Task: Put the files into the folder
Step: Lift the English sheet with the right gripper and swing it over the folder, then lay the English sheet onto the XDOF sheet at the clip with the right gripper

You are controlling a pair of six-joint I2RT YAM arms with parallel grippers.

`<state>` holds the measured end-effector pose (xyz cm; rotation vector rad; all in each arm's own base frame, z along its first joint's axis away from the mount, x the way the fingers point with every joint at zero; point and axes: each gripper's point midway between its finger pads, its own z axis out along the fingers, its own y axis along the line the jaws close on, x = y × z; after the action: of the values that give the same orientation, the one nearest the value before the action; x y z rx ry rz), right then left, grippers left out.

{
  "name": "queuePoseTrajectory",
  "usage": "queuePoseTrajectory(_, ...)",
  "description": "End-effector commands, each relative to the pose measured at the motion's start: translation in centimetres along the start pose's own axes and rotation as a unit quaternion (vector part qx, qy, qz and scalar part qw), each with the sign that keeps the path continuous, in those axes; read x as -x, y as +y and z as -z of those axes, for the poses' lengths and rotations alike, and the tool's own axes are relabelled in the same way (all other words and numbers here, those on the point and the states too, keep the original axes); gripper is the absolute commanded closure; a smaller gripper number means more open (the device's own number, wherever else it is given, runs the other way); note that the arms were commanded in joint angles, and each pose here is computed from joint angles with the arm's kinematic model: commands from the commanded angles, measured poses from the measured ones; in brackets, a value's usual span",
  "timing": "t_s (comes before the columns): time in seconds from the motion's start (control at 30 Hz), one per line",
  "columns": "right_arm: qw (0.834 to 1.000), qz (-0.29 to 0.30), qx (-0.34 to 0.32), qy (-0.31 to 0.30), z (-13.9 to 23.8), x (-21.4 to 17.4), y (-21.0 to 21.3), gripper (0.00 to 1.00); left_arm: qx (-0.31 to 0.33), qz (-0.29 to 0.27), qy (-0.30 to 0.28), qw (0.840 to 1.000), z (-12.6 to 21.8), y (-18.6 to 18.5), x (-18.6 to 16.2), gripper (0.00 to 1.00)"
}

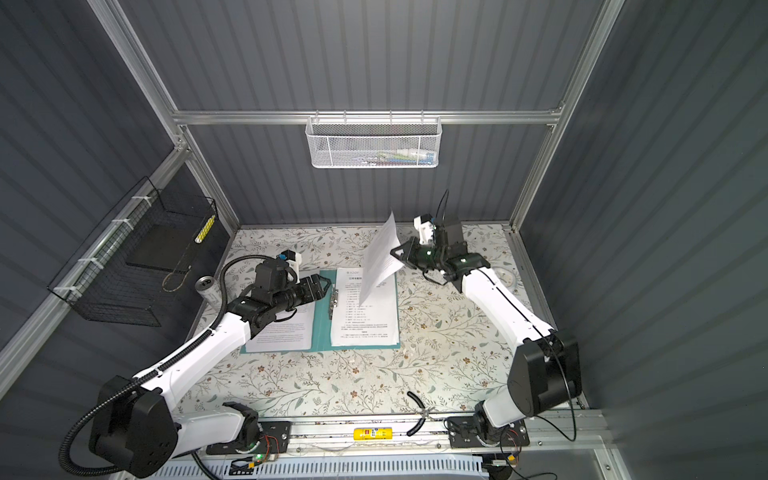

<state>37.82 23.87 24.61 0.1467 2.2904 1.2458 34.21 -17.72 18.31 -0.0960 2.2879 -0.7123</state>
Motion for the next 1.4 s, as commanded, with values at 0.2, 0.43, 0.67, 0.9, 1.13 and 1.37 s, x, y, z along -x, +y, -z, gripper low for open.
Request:
queuePoseTrajectory(0.2, 0.991, -0.104, -0.065, -0.048, -1.2, -5.2, -7.5, 1.0, 0.023, 0.01, 0.035, 0.999, -1.3, 1.9, -2.5, 0.23)
queuePoseTrajectory(0.43, 0.982, -0.142, -0.09, -0.085, -1.8, -6.9, -9.8, 1.0, 0.024, 0.015, 0.038, 0.999, -1.1, 2.2, -3.0, 0.24)
queuePoseTrajectory(0.67, 0.976, -0.176, -0.114, -0.058, -4.3, -9.6, -10.4, 1.0, 0.03, 0.018, 0.039, 0.999, -0.6, 2.5, -3.3, 0.24)
queuePoseTrajectory(0.9, 0.968, -0.203, -0.137, -0.057, -5.1, -11.5, -11.3, 1.0, 0.034, 0.021, 0.033, 0.999, 0.0, 2.9, -3.6, 0.24)
queuePoseTrajectory(1.13, 0.965, -0.213, -0.148, -0.04, -6.1, -12.8, -11.5, 1.0, 0.038, 0.021, 0.04, 0.998, -0.2, 3.1, -4.0, 0.25)
queuePoseTrajectory(1.37, 0.965, -0.213, -0.153, -0.02, -6.9, -14.0, -11.5, 1.0, 0.041, 0.024, 0.036, 0.998, -0.2, 3.3, -4.0, 0.24)
